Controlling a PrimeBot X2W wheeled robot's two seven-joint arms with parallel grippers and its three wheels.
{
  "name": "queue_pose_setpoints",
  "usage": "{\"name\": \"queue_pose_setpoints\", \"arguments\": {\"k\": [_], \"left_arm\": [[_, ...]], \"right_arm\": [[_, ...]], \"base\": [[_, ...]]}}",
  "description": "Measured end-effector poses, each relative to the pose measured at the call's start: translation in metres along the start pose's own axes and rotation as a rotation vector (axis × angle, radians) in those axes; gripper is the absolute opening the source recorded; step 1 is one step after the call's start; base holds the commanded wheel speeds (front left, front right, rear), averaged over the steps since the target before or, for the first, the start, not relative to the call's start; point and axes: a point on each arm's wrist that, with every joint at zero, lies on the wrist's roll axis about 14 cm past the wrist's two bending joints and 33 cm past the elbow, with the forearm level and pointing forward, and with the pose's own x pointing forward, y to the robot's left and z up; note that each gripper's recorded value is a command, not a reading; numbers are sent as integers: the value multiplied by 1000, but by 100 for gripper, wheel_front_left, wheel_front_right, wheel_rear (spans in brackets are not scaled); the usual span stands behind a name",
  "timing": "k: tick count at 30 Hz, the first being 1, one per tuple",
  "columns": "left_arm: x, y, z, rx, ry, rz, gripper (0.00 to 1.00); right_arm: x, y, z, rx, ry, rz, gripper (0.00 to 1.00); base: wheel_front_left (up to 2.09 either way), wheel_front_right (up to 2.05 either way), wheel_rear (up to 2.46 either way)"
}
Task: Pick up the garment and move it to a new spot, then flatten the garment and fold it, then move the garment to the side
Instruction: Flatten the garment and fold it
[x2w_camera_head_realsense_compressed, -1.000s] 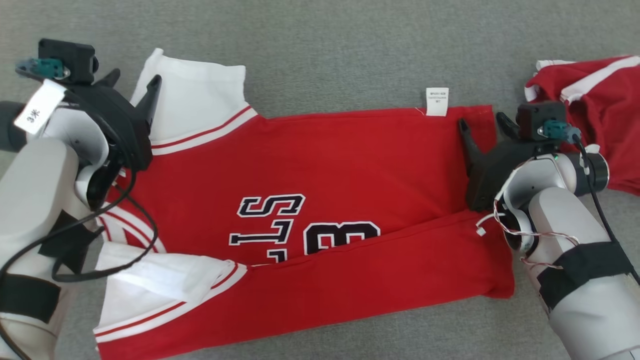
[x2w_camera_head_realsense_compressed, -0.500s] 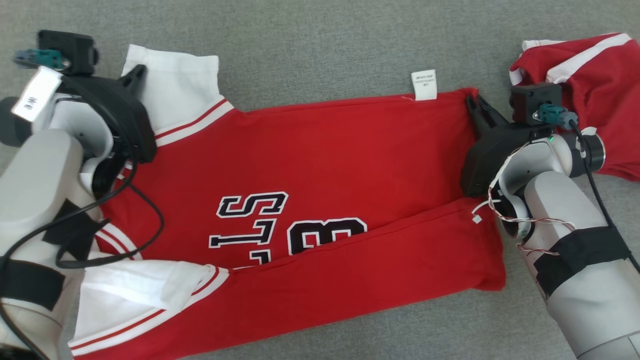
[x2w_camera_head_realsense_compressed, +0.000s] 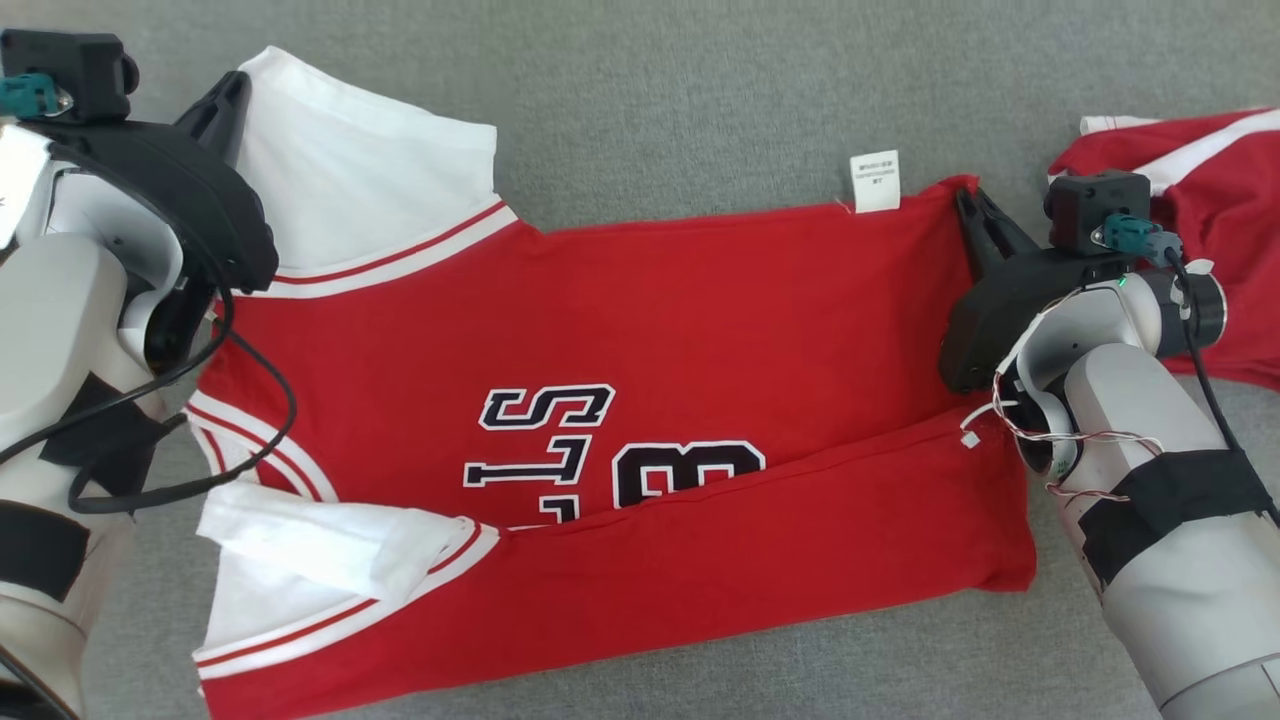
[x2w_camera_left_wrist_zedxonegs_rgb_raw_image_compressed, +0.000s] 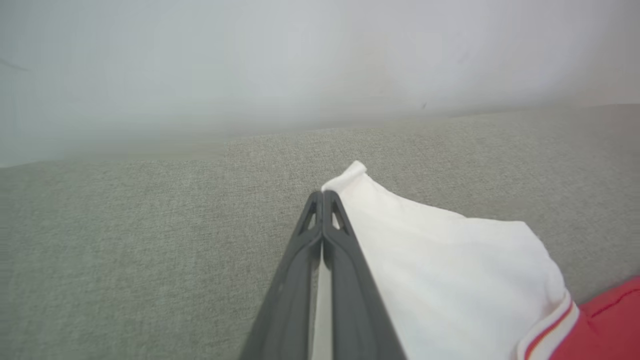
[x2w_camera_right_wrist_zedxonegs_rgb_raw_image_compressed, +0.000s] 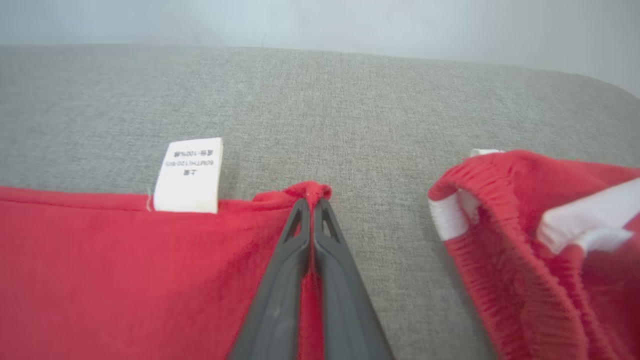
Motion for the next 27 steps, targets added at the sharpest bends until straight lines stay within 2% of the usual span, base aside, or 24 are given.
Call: {"name": "queue_pose_setpoints", "arguments": {"k": [11,21,27], "left_arm": [[-37,-12,41,-7,-151,-23,0],[-87,-29,35,12,-224,-96,0],[-119,-62,22,15,-234,-204,0]], "right_arm": [[-20,7,39,49,-122,67,0],[-52,4,39,82,-165,125,0],[-72,-6,23,92,-144,120,0]], "base": [[0,0,0],[0,0,0],[0,0,0]]}}
